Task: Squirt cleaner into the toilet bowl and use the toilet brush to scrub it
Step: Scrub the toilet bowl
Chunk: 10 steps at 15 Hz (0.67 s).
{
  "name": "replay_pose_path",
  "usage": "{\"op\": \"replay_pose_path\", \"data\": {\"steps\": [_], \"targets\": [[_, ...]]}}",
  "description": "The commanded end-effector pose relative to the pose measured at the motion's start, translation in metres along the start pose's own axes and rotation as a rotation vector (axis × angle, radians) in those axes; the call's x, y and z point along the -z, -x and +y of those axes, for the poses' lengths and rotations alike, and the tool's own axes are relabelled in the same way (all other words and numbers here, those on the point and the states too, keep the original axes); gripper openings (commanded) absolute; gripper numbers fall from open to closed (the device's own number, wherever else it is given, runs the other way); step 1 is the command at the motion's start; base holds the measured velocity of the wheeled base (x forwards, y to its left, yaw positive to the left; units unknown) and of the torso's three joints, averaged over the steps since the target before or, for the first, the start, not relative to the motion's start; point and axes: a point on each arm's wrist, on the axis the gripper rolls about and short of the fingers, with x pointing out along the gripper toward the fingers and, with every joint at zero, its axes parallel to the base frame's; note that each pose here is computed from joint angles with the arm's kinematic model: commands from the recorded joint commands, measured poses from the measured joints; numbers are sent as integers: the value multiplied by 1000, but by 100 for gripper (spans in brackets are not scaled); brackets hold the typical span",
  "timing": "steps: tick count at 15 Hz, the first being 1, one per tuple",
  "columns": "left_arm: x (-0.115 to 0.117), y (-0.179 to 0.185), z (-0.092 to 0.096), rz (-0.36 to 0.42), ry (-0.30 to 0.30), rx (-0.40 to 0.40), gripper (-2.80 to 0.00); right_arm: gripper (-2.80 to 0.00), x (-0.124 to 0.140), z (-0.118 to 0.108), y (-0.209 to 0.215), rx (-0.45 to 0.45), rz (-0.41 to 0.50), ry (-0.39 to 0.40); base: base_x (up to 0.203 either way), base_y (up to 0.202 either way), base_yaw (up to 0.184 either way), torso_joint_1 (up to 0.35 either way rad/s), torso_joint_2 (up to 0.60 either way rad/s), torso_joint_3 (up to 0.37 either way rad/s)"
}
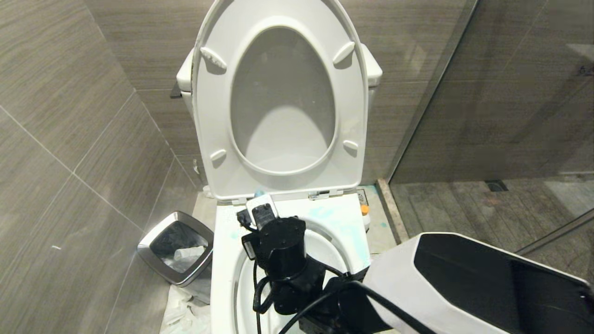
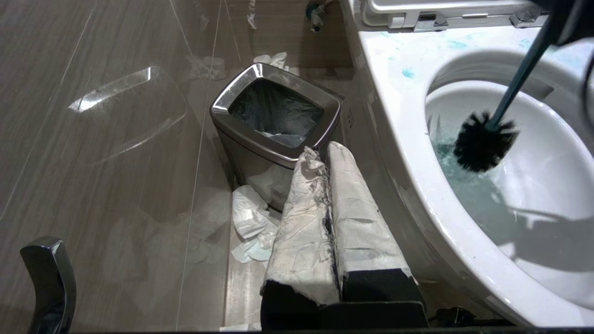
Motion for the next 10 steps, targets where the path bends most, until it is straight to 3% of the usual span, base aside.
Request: {"op": "replay_pose_path", "data": {"steps": [1, 7, 10], "targets": [[0, 0, 0, 1, 0, -1, -280, -280, -64, -23, 27, 6, -96, -72, 0, 0, 0, 0, 0, 0], [0, 0, 0, 1, 0, 0, -280, -280, -148, -68, 74, -6, -201, -143, 0, 0, 0, 0, 0, 0], [0, 0, 0, 1, 0, -1, -280, -280, -177, -81, 101, -32, -221, -160, 0, 0, 0, 0, 0, 0]]}}
